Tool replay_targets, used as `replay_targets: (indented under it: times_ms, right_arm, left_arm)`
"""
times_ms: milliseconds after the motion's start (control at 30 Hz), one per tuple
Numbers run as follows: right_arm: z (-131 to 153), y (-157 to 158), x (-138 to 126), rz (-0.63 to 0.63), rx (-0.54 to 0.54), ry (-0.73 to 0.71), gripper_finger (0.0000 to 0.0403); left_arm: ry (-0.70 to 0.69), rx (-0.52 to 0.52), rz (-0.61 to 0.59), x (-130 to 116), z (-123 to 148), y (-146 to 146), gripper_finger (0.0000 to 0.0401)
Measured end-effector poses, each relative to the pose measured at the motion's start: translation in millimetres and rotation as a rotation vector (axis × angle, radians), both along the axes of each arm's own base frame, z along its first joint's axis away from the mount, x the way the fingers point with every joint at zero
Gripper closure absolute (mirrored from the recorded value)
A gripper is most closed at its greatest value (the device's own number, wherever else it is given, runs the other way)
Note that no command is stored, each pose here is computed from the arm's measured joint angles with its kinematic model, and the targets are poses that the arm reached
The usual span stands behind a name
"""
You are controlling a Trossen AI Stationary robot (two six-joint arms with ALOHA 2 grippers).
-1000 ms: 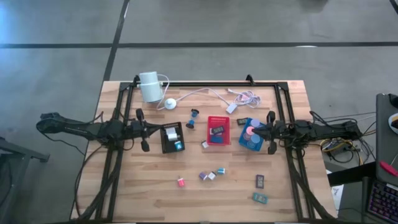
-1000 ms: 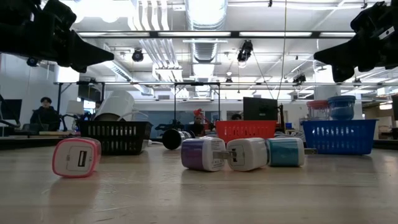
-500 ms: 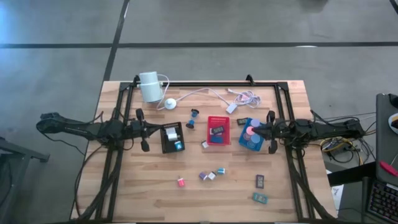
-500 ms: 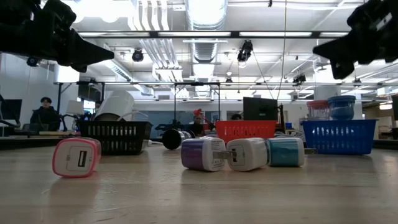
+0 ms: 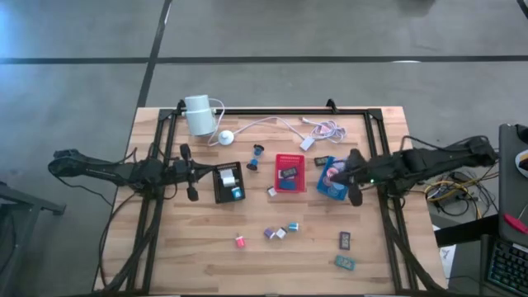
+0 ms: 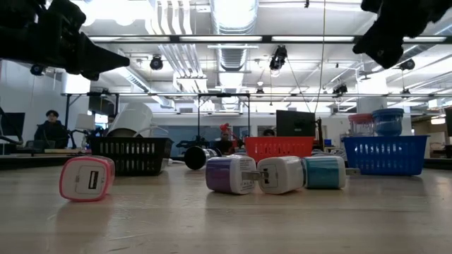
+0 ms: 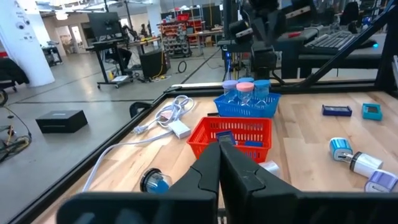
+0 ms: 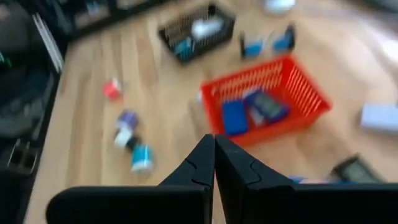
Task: Pick & Place Office items
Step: Put the dark blue digital clock into the red bin
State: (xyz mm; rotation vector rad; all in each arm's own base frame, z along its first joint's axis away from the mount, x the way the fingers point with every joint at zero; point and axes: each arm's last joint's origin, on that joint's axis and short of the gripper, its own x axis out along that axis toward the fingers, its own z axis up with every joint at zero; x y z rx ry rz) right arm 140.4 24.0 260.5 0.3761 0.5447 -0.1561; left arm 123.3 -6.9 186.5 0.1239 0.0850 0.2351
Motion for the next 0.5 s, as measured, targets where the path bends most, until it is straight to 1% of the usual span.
replay_targets:
  times_ms: [67, 267, 367, 500]
  right_arm:
    - [7, 10, 9, 0.025, 0.021, 0.081, 0.0394]
    - [18, 51, 30, 0.15, -0.009, 0.303, 0.0394]
    - [20, 69, 34, 0.151, -0.003, 0.387, 0.0394]
    - [18, 93, 35, 0.149, 0.032, 0.484, 0.0394]
  left_arm:
    - [-0.003, 0.003, 0.0, 0, 0, 0, 0.0389]
    - [-0.004, -0.008, 0.001, 0, 0, 0, 0.0388]
    - [-0.006, -0.027, 0.002, 0, 0, 0, 0.0388]
    - [-0.008, -0.04, 0.003, 0, 0, 0, 0.0387]
